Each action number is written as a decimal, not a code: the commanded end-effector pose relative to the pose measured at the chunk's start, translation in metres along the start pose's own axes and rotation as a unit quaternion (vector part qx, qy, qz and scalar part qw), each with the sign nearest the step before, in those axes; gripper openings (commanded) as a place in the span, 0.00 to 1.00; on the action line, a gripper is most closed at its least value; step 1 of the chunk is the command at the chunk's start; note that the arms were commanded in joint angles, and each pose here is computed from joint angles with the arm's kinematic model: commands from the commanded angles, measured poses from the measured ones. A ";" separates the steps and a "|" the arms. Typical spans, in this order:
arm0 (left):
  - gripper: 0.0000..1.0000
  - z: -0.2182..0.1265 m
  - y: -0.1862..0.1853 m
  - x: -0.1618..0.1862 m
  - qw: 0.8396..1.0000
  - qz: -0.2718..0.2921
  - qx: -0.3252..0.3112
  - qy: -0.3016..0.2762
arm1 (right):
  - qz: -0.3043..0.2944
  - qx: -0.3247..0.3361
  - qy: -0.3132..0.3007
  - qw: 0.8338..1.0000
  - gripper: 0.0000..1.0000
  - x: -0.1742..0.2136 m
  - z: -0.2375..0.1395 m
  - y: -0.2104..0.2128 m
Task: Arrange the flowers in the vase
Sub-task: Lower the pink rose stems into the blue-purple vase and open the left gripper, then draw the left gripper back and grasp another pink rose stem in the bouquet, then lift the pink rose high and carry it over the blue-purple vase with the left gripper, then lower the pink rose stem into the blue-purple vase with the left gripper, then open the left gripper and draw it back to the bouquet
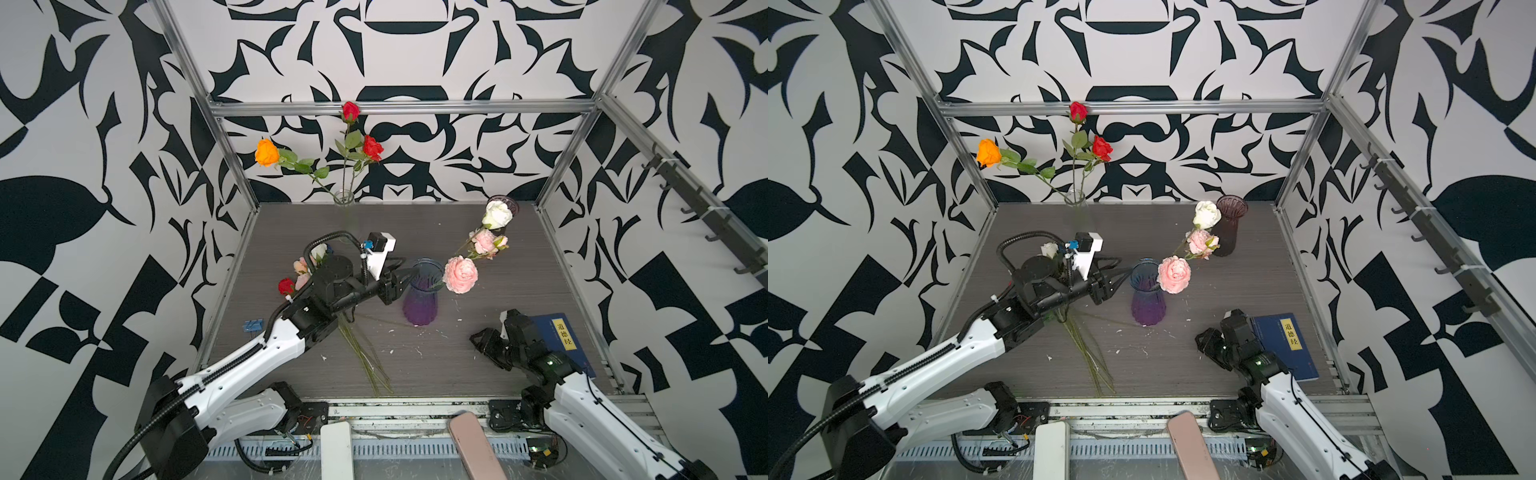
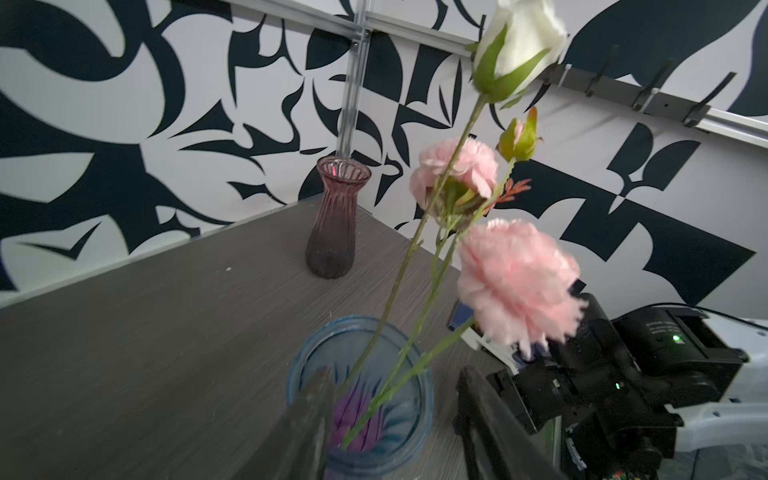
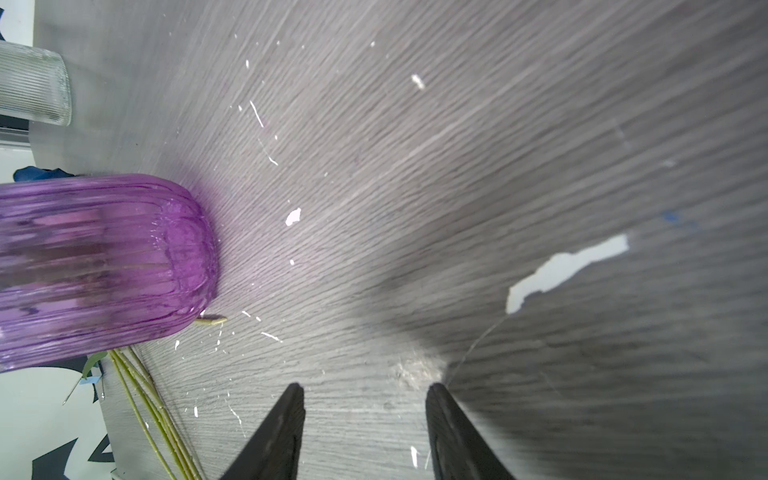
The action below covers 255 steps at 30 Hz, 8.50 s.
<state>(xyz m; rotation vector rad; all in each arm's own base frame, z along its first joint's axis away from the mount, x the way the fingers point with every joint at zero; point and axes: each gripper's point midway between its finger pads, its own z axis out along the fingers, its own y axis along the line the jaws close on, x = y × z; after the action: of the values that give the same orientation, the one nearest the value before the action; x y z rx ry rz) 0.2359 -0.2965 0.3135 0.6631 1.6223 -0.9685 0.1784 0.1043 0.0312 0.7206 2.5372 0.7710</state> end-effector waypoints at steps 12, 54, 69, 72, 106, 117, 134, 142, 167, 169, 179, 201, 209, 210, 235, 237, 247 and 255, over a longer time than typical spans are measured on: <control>0.66 -0.088 0.097 0.142 0.905 -0.302 -0.237 0.185 | 0.000 -0.002 -0.005 1.000 0.51 -0.003 0.002 0.001; 0.43 -0.083 0.172 0.243 0.762 -0.484 -0.326 0.281 | -0.001 -0.004 -0.008 1.000 0.51 -0.003 0.001 0.001; 0.01 -0.073 0.175 0.253 0.753 -0.509 -0.298 0.291 | -0.001 -0.005 -0.009 1.000 0.51 -0.003 0.000 0.001; 0.00 -0.070 0.175 0.246 0.760 -0.509 -0.290 0.280 | -0.001 -0.005 -0.010 1.000 0.51 -0.003 -0.001 0.001; 0.00 -0.077 0.089 -0.066 0.912 -0.400 -0.041 -0.085 | 0.002 -0.004 -0.009 1.000 0.51 -0.003 -0.001 0.000; 0.00 -0.077 0.041 -0.134 0.966 -0.225 -0.018 -0.126 | 0.001 -0.003 -0.006 1.000 0.51 -0.002 0.001 0.000; 0.00 -0.045 0.018 -0.177 0.979 -0.036 -0.052 -0.191 | 0.000 -0.005 -0.009 1.000 0.51 -0.003 0.000 0.001; 0.00 -0.001 0.014 -0.143 0.989 -0.037 -0.051 -0.132 | -0.001 -0.006 -0.010 1.000 0.51 -0.003 0.000 0.001; 0.84 0.049 -0.010 -0.039 0.994 -0.016 -0.052 0.098 | -0.002 -0.010 -0.013 1.000 0.51 -0.004 -0.002 0.001; 0.84 0.046 -0.010 -0.038 0.994 -0.009 -0.054 0.100 | -0.002 -0.009 -0.013 1.000 0.51 -0.003 -0.002 0.001; 0.81 0.059 -0.007 -0.046 0.991 0.000 -0.064 0.121 | 0.000 -0.010 -0.015 1.000 0.51 -0.003 -0.003 0.001; 0.04 0.057 0.090 -0.008 0.962 -0.163 -0.163 0.146 | -0.005 -0.013 -0.014 1.000 0.51 -0.004 -0.002 0.002; 0.00 0.111 0.065 -0.020 0.967 -0.184 -0.077 0.159 | -0.010 -0.012 -0.016 1.000 0.52 -0.008 -0.003 0.004; 0.00 0.115 0.060 -0.023 0.968 -0.182 -0.070 0.157 | -0.010 -0.011 -0.015 1.000 0.52 -0.008 -0.002 0.004; 0.01 0.093 0.038 -0.020 0.969 -0.163 -0.066 0.174 | -0.002 -0.012 -0.014 1.000 0.52 -0.007 -0.004 0.001; 0.02 0.073 0.042 -0.014 0.970 -0.157 -0.088 0.164 | -0.001 -0.012 -0.014 1.000 0.52 -0.007 -0.004 0.000; 0.29 -0.048 0.058 0.099 0.948 -0.197 -0.180 0.174 | 0.002 -0.013 -0.003 1.000 0.52 -0.005 0.002 0.001; 0.39 -0.088 0.084 0.146 0.925 -0.221 -0.259 0.169 | 0.009 -0.011 0.002 1.000 0.51 -0.003 0.004 0.000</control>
<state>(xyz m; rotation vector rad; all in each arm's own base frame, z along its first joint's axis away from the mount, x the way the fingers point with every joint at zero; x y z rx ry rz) 0.2107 -0.2003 0.1455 0.2040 2.3465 -0.7391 0.1788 0.1025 0.0250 0.7332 2.5490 0.7836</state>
